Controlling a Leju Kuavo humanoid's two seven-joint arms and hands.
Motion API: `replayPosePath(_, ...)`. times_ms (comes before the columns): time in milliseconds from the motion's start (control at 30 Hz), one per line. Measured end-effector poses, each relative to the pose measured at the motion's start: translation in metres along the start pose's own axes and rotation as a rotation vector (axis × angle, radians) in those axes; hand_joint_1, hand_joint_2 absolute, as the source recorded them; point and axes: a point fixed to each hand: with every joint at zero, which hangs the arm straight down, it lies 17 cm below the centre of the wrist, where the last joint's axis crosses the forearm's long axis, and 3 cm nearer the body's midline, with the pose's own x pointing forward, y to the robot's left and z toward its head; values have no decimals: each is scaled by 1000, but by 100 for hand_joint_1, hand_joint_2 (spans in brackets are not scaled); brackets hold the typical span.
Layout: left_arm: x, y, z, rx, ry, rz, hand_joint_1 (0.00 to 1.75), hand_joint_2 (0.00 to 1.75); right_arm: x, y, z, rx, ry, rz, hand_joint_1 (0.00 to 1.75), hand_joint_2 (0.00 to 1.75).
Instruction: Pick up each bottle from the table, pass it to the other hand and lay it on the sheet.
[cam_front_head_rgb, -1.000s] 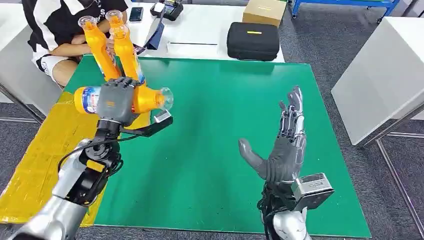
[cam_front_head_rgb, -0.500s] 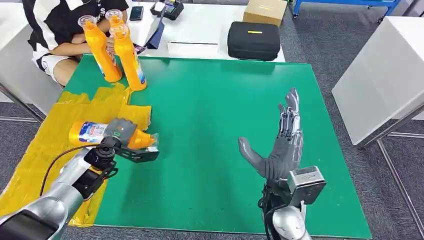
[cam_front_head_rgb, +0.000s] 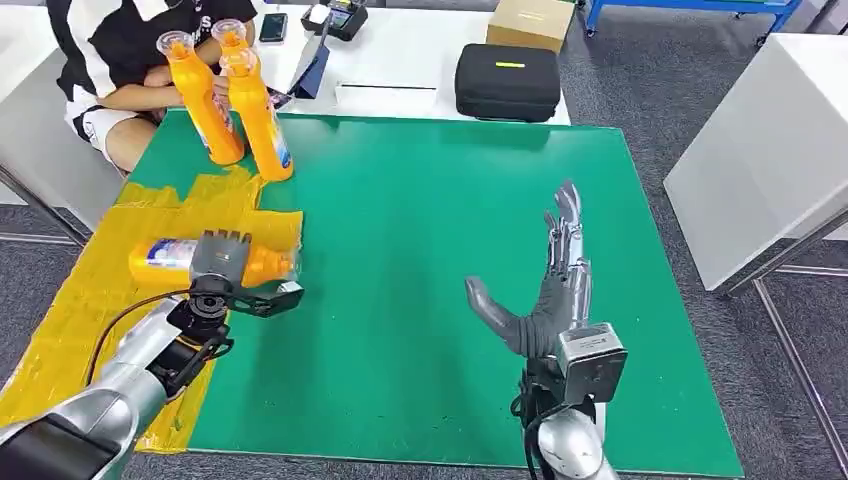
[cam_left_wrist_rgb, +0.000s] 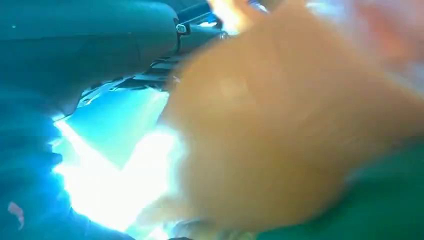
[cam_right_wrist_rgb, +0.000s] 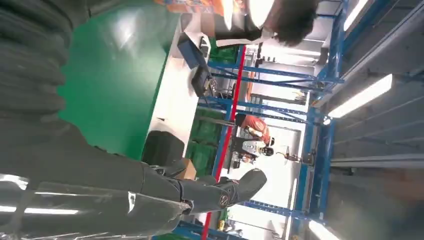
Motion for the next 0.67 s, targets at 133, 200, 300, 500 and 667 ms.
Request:
replayPosePath(133, -6, 1, 0, 6, 38, 3, 0, 175, -2, 2, 1, 1, 9, -2, 0, 175)
replayPosePath(200, -6, 1, 0, 6, 40, 3, 0, 175, -3, 2, 1, 2, 11, -2, 0, 175)
replayPosePath(300, -7, 1, 0, 10, 47, 5, 0, 0, -4, 3, 1, 3, 13, -2, 0, 175)
replayPosePath(500, -12, 18, 1, 112, 112, 54, 0, 0, -8, 4, 3, 5, 27, -1, 0, 175)
replayPosePath(667, -6, 76, 11, 395, 120, 188, 0, 0, -11, 4, 4, 6, 41, -4, 0, 175)
